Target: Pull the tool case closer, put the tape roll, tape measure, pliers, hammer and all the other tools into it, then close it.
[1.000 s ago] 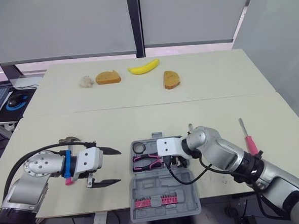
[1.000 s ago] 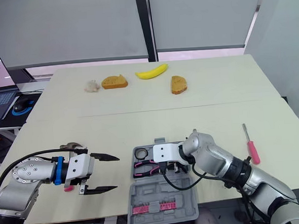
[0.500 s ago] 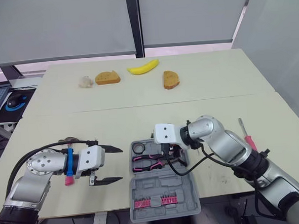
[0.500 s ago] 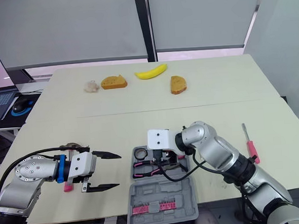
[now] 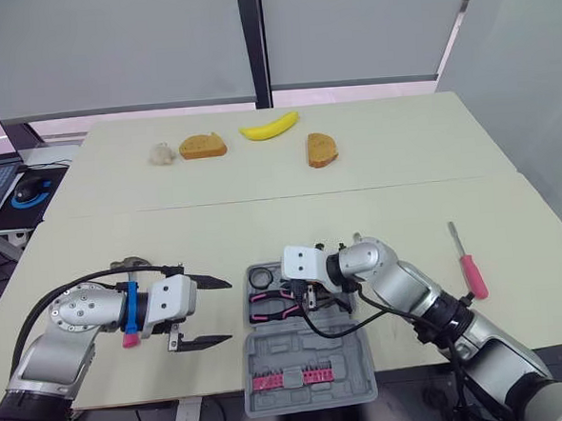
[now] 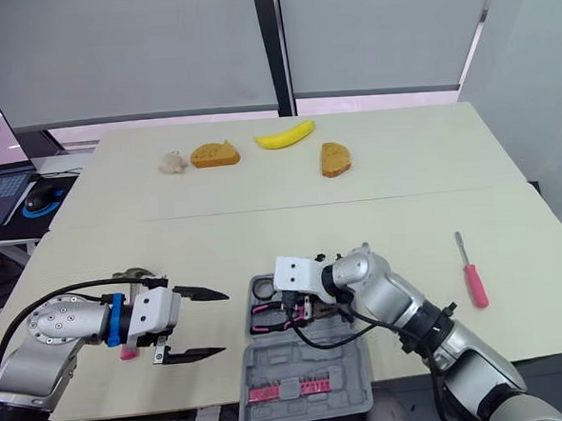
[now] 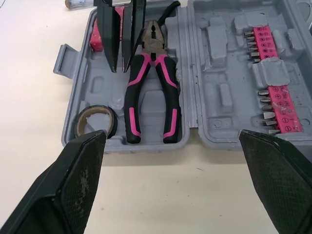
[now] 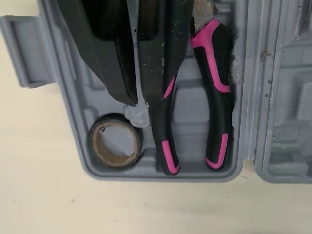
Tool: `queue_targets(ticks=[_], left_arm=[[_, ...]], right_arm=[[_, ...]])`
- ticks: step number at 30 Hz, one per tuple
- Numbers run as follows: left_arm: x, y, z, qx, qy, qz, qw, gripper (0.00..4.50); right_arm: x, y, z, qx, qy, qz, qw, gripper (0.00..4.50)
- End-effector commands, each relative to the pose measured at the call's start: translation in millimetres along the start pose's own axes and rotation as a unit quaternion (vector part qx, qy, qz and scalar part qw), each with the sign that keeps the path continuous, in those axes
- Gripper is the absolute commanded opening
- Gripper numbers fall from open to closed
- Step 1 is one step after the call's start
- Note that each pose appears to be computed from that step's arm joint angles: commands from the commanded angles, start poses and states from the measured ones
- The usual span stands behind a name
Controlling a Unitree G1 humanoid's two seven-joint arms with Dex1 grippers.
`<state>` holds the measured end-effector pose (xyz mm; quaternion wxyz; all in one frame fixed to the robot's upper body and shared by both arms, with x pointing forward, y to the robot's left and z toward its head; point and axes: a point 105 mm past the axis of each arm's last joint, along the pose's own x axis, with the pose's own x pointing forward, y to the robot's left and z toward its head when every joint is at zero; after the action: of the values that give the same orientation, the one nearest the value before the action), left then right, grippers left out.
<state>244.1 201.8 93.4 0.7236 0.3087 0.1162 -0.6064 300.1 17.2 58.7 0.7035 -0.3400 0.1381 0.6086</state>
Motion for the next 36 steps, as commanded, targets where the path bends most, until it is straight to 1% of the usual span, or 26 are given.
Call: queue_targets(ticks=[1,7,10,13,16,19,22,24,27,30,33,35,36], left_arm=[[-3.0,3.1,9.1,0.016,-0.007,0.009,1.000,4.50],[-3.1,2.6,9.4,0.010,-0.001,0.007,1.000,4.50],[-3.8,1.4,9.2,0.004,0.003,0.001,1.000,4.50],[-5.2,0.0,7.7,-0.001,0.007,0.000,1.000,4.50],[-7.4,-1.5,3.6,-0.015,0.018,0.001,1.000,4.50],[-12.2,3.5,-11.1,-0.036,0.049,0.029,0.998,4.50],[-15.6,10.8,-14.7,-0.052,0.045,0.068,0.995,4.50],[-17.2,10.8,-16.1,-0.062,0.044,0.075,0.994,4.50],[-19.5,8.6,-20.5,-0.079,0.044,0.086,0.992,4.50],[-19.4,0.0,-22.5,-0.093,0.038,0.073,0.992,4.50],[-17.5,-13.7,-30.4,-0.092,0.043,0.055,0.993,3.92],[-12.3,-25.1,-42.1,-0.092,0.057,0.034,0.994,3.26],[-11.2,-28.8,-45.9,-0.091,0.062,0.026,0.994,2.93]], right_arm=[[5.9,1.9,-2.1,-0.010,0.006,-0.001,1.000,0.04],[15.0,17.1,-37.8,-0.022,0.068,0.028,0.997,0.04],[15.8,22.3,-47.3,-0.025,0.079,0.036,0.996,0.04],[16.2,20.1,-38.2,-0.036,0.056,0.026,0.997,0.04],[11.0,4.1,-9.8,-0.042,-0.007,-0.016,0.999,0.04],[-8.8,-10.9,16.9,-0.027,-0.070,-0.053,0.996,0.04],[-36.7,-18.8,27.5,-0.025,-0.104,-0.075,0.991,0.04],[-61.7,-21.7,30.1,-0.028,-0.130,-0.092,0.987,0.04],[-98.0,-17.5,14.7,-0.038,-0.123,-0.109,0.986,0.04],[-119.6,-3.2,-10.3,-0.033,-0.077,-0.088,0.993,0.04],[-145.5,18.2,-53.5,0.006,-0.011,-0.079,0.997,0.00],[-154.7,39.0,-81.7,0.034,0.030,-0.058,0.997,0.00],[-155.7,45.3,-87.6,0.040,0.039,-0.053,0.997,0.00]])
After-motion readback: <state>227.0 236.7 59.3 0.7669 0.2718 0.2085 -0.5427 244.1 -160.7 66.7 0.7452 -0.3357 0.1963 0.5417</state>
